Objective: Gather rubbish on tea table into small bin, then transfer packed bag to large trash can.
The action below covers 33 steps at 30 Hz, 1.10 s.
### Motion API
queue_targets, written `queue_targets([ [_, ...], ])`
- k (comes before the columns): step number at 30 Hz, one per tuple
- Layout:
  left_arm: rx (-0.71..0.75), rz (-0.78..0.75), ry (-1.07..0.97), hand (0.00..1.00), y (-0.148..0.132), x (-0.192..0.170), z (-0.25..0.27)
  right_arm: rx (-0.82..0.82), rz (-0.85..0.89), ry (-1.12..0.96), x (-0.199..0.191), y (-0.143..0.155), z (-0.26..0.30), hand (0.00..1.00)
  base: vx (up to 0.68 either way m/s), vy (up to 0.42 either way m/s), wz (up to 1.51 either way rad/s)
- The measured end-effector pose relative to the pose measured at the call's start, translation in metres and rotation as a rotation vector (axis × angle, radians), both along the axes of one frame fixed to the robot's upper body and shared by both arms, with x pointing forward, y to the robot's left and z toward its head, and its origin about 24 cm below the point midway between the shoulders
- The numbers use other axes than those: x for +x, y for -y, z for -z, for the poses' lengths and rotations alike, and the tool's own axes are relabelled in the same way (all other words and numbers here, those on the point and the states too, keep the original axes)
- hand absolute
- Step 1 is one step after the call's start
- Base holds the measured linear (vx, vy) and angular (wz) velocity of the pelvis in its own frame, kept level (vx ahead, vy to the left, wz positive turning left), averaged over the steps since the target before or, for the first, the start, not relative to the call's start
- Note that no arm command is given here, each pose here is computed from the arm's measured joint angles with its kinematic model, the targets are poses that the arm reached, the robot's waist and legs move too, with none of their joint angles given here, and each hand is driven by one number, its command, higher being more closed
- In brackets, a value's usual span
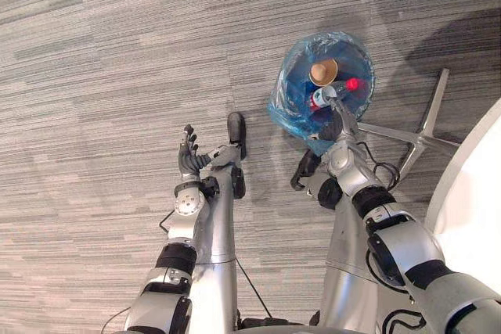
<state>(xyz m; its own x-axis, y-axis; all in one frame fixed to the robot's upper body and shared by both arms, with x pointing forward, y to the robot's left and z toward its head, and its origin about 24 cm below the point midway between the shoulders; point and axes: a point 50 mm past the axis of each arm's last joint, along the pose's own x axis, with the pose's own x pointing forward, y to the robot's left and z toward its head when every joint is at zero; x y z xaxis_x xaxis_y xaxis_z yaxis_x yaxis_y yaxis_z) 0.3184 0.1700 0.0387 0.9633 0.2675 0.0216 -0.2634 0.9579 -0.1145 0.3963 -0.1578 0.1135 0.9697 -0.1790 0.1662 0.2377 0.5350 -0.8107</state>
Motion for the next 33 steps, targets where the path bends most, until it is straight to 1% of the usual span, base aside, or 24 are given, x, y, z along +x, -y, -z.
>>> queue_targets([
  [3,-0.012,-0.009,-0.005,0.0,-0.004,0.0,0.001,-0.003,-0.003,0.013,0.002,-0.001,-0.005,0.0,-0.04,0.003,0.05],
  [7,-0.029,-0.009,-0.01,0.0,-0.002,0.0,0.002,0.003,-0.005,0.016,0.002,-0.002,-0.007,0.0,-0.04,-0.003,0.03],
  [10,-0.031,-0.008,-0.01,0.0,-0.002,0.0,0.002,-0.002,-0.031,0.022,0.003,-0.01,-0.009,0.0,-0.04,0.0,0.01],
  [11,-0.031,-0.008,-0.011,0.0,-0.002,0.0,0.002,0.004,-0.037,0.021,0.003,-0.012,-0.008,1.0,-0.05,0.0,0.01],
  [24,-0.032,0.006,-0.017,0.0,-0.001,0.0,0.004,0.06,-0.061,0.01,0.001,-0.024,-0.004,1.0,-0.04,0.001,0.01],
  [33,-0.053,-0.013,-0.032,0.0,-0.002,-0.001,0.008,0.18,-0.038,0.013,0.001,-0.019,-0.004,1.0,-0.04,-0.001,0.01],
])
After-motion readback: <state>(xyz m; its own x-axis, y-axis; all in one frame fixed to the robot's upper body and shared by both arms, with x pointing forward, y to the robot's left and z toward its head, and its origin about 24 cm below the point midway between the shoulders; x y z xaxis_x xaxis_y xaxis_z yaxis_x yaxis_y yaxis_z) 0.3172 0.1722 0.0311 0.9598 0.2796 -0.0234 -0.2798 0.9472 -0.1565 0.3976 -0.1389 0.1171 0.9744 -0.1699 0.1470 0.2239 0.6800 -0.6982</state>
